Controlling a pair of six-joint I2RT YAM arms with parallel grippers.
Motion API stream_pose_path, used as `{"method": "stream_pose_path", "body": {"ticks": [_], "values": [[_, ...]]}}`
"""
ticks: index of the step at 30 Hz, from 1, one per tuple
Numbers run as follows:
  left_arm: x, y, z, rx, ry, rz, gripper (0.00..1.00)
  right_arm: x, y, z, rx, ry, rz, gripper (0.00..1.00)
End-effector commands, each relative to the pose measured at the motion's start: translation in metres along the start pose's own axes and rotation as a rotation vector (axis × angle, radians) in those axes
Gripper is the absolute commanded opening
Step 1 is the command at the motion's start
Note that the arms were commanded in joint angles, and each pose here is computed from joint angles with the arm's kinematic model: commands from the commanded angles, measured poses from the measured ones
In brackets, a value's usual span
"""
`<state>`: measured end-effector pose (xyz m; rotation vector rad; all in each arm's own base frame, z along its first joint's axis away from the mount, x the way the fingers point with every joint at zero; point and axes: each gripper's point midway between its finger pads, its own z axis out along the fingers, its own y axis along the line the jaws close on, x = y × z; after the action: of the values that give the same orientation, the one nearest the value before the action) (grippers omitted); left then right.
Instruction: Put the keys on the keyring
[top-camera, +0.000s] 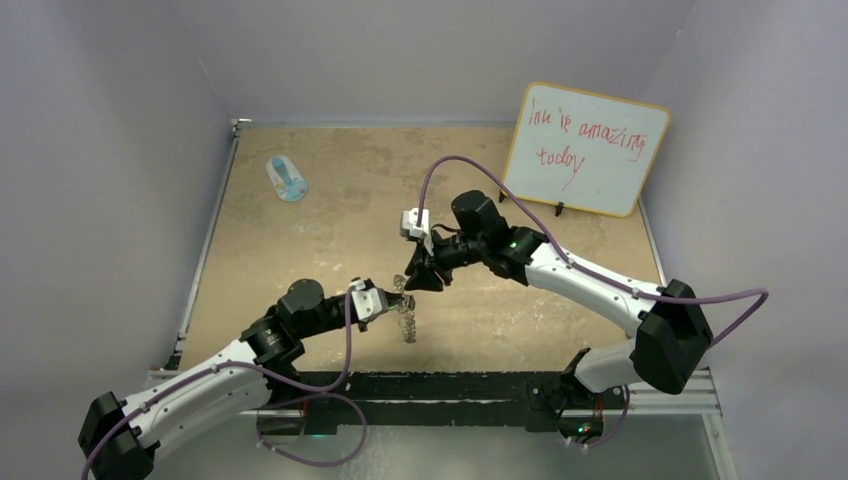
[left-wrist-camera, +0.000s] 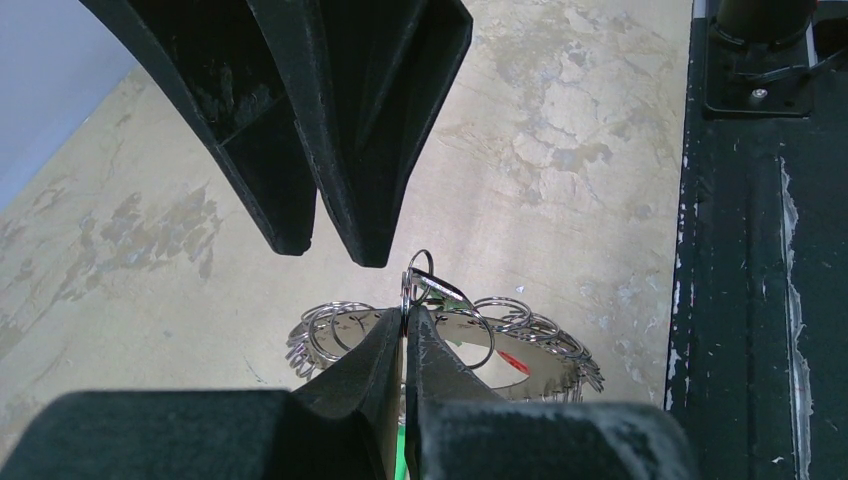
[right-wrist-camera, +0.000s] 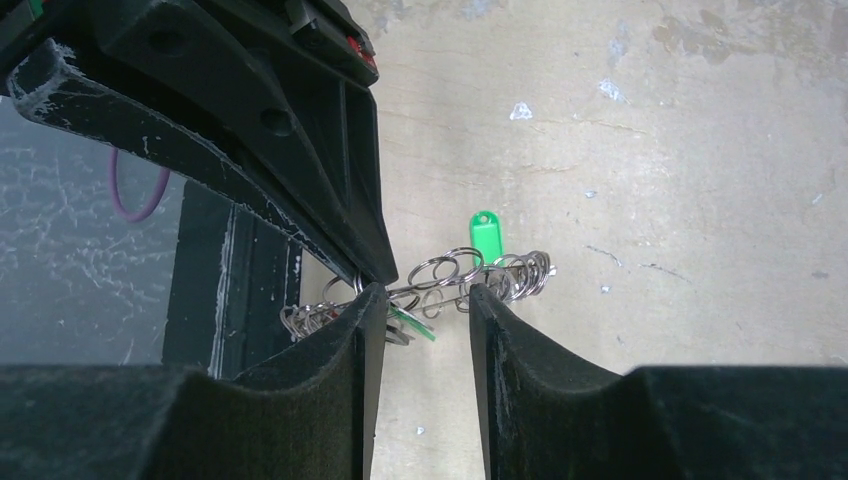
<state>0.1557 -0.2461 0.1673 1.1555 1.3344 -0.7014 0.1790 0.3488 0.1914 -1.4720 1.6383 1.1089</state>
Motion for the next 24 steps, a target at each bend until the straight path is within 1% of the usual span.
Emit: {"method": "stream_pose_path", "body": {"ticks": [1, 6, 12, 17, 21, 24], "values": [[-0.022, 0.005, 0.003, -0.018, -0.084, 0.01, 0.0, -0.004, 0.006, -0.002, -0.024, -0.009, -0.017, 0.38], [-0.022, 0.005, 0.003, -0.018, -0.082, 0.013, 0.0, -0.004, 0.009, -0.006, -0.016, -0.009, -0.016, 0.38], [-0.022, 0.006, 0.003, -0.018, -0.078, 0.015, 0.0, -0.005, 0.014, -0.012, -0.015, -0.011, -0.013, 0.4], [-0.02, 0.006, 0.002, -0.02, -0.072, 0.014, 0.0, -0.004, 0.024, -0.015, -0.044, -0.018, -0.004, 0.4], [-0.021, 0.007, 0.002, -0.023, -0.073, 0.017, 0.0, 0.003, 0.027, -0.013, -0.055, -0.003, 0.018, 0.33], [-0.02, 0.007, 0.002, -0.025, -0.072, 0.016, 0.0, 0.01, 0.029, -0.007, -0.063, 0.016, 0.037, 0.25]]}}
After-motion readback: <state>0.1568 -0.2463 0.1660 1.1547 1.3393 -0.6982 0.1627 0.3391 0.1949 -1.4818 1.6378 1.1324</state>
